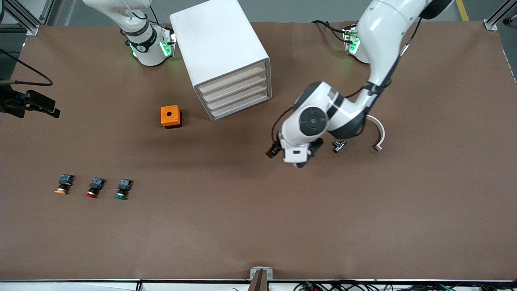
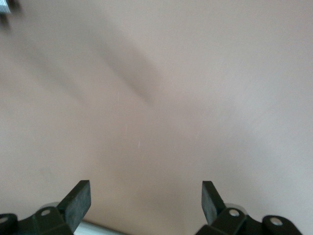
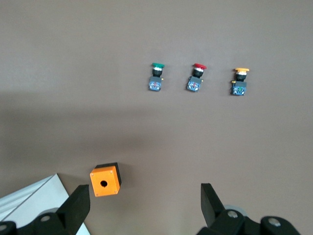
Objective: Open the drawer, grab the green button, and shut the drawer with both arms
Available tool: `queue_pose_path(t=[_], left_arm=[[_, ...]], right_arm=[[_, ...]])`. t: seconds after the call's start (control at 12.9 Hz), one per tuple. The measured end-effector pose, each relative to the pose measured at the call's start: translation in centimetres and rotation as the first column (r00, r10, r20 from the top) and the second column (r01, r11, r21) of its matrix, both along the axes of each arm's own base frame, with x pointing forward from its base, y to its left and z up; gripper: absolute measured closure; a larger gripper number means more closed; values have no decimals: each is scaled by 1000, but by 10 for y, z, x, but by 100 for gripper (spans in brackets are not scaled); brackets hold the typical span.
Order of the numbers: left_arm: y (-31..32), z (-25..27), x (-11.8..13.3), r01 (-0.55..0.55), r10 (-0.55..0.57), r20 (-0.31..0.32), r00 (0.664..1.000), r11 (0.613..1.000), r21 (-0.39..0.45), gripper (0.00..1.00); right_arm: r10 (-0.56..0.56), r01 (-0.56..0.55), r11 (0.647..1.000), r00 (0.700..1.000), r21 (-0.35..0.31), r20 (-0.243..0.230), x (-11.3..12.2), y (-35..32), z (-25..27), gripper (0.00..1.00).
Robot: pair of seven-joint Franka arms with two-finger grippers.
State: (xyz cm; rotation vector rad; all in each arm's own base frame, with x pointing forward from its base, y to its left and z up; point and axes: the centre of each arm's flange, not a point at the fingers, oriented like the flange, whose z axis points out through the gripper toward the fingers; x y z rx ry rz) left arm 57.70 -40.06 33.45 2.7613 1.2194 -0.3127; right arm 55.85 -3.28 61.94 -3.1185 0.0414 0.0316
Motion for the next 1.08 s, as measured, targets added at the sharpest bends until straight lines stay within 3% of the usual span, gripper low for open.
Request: queue_pose_path(t=[0.23,0.46,0.62,0.85,1.08], left_arm=[[63,57,32,14,-15,85,996,1000,15,0],[119,101,45,68,-90,162,983,988,138,0],[147,121,46,149,-186,164,969,965,214,0],[193,156,49,280,-329,168,929,924,259,0],[246,196,41,407,-457,130,880,866,289,0]], right_arm=[[-8,8,1000,999,10,34,-22,1,-4,0],[-9,8,1000,999,15,48,-27,2,0,0],[-9,8,1000,998,15,54,-26,1,1,0],[-8,7,1000,998,14,60,-27,2,4,0],[-7,6,1000,998,13,63,-27,2,6,0]])
